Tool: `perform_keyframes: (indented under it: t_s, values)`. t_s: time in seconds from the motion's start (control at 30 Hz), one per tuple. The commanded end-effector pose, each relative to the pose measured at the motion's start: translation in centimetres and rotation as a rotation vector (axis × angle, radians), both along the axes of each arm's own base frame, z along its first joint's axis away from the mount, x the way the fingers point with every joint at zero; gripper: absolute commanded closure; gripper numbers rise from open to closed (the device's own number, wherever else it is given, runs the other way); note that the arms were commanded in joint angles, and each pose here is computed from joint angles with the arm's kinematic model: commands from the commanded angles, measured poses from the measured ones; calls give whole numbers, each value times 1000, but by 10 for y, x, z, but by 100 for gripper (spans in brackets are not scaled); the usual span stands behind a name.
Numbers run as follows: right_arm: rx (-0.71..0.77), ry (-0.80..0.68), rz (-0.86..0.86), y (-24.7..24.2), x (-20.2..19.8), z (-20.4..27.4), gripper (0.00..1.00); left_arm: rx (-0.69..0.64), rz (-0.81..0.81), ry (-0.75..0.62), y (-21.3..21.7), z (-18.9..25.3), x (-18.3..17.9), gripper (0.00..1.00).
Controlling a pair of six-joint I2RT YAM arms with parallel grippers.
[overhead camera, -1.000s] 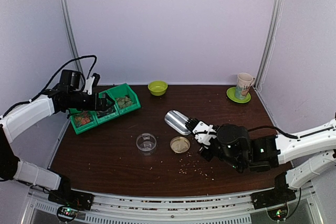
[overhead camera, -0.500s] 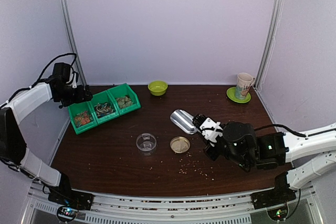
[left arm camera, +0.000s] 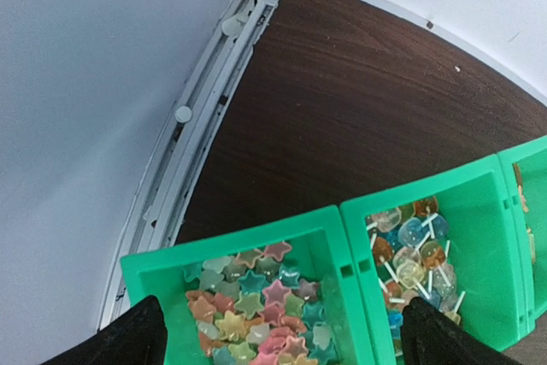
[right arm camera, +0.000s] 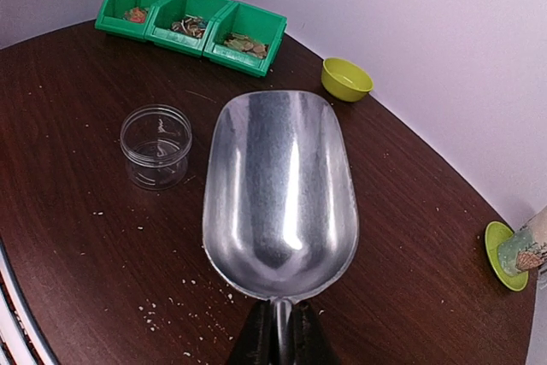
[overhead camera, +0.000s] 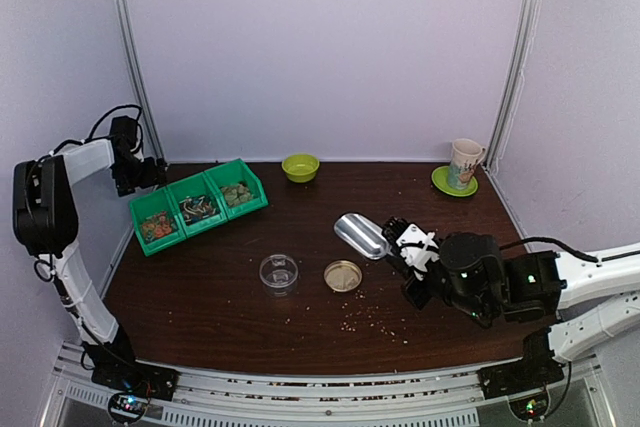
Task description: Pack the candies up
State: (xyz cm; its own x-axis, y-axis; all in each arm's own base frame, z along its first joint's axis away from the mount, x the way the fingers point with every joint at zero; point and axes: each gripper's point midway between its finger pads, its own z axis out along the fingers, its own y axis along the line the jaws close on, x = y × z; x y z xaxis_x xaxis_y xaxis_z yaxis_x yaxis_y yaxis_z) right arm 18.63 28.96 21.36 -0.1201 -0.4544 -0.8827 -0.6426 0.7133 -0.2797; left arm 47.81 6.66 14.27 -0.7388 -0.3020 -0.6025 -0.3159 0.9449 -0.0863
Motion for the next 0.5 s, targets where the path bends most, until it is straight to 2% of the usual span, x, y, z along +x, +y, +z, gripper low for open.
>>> perform_keyframes:
  t_s: [0.0, 0.17, 0.47]
  values:
    - [28, 25, -6, -6, -2, 1, 100, -34, -60, -4, -6, -11, 27, 2]
    - [32, 35, -6, -5, -3, 3, 100, -92, -108, 32, -17, -32, 34, 2]
    - [18, 37, 4, 6, -1, 2, 100, -189, -156, 53, -35, -44, 29, 2]
